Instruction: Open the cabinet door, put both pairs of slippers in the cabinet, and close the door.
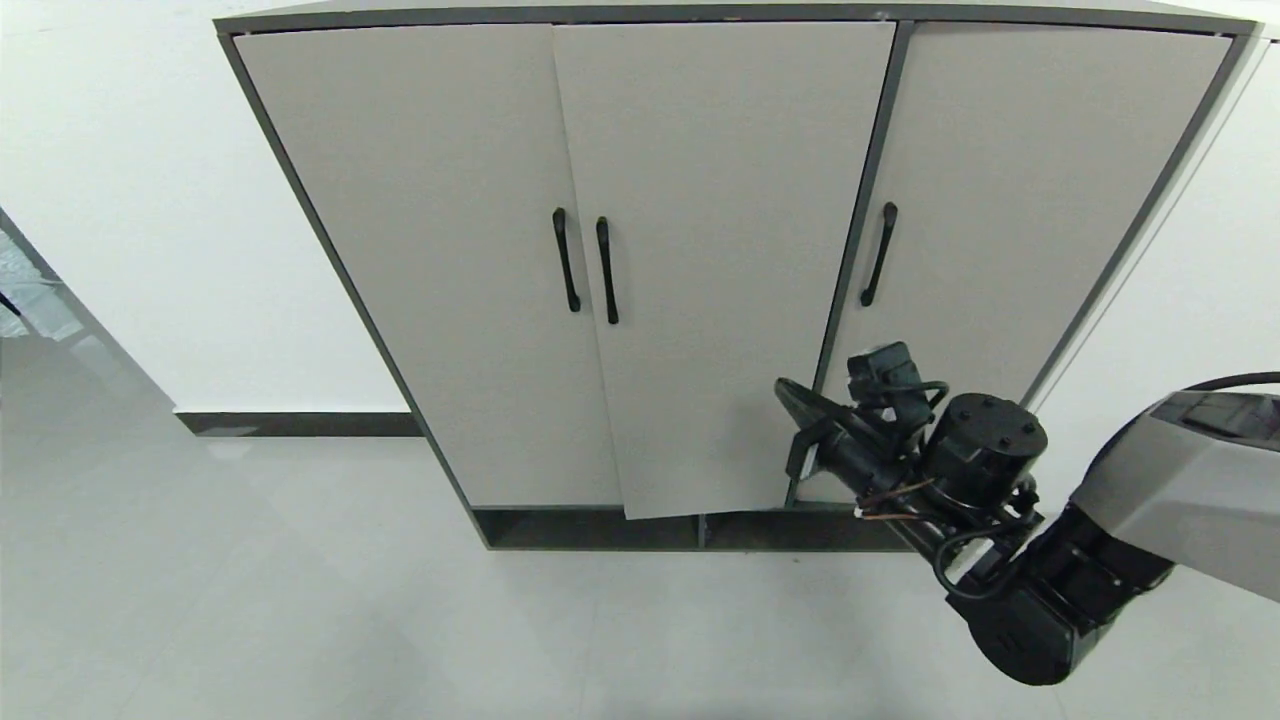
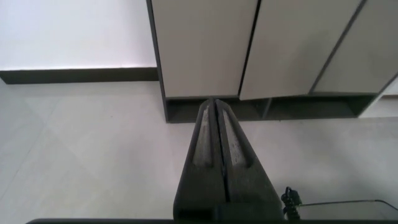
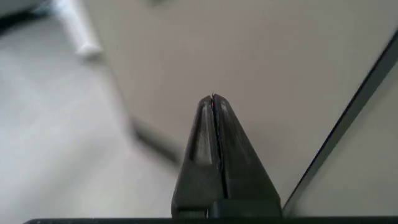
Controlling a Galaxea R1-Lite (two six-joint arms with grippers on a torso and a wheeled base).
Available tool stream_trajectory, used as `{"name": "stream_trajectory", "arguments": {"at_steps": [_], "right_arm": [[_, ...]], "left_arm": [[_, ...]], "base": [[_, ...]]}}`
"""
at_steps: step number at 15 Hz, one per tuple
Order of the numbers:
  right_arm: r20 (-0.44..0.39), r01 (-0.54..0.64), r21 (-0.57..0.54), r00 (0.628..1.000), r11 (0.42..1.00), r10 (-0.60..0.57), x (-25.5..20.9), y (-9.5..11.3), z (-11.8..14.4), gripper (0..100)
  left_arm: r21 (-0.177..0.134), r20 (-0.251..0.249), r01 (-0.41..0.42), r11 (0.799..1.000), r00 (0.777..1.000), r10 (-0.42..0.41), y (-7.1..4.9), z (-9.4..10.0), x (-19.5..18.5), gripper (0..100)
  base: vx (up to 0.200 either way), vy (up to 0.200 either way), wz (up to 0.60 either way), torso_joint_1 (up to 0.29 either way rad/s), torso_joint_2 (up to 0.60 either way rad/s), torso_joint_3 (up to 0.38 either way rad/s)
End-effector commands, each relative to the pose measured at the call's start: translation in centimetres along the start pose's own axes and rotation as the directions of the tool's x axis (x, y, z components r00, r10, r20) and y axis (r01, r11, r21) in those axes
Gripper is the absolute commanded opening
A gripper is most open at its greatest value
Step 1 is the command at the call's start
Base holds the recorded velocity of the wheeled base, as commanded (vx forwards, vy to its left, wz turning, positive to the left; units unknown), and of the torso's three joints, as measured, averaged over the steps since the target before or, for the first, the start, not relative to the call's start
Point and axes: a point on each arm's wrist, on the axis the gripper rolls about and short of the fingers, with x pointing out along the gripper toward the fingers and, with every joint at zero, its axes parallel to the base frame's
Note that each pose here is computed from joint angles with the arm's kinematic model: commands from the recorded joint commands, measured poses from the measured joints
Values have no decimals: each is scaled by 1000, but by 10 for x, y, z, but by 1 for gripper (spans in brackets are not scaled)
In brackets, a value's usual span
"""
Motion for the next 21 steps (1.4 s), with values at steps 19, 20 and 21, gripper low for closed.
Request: {"name": "stream_trajectory", "arguments": {"at_steps": [19,20,21], "right_arm": [[77,74,-3,994,997,-73,83,26,39,0],[71,80,-7,994,997,-79,85,23,36,0],[72,87,-10,994,996,-86,88,20,35,0]], "left_arm": [[0,-1,2,1000,1000,-2,0,0,0,0],[0,-1,2,1000,1000,-2,0,0,0,0],[0,-1,2,1000,1000,-2,0,0,0,0]], "base": [[0,0,0,0,0,0],[0,0,0,0,0,0],[0,0,0,0,0,0]]}}
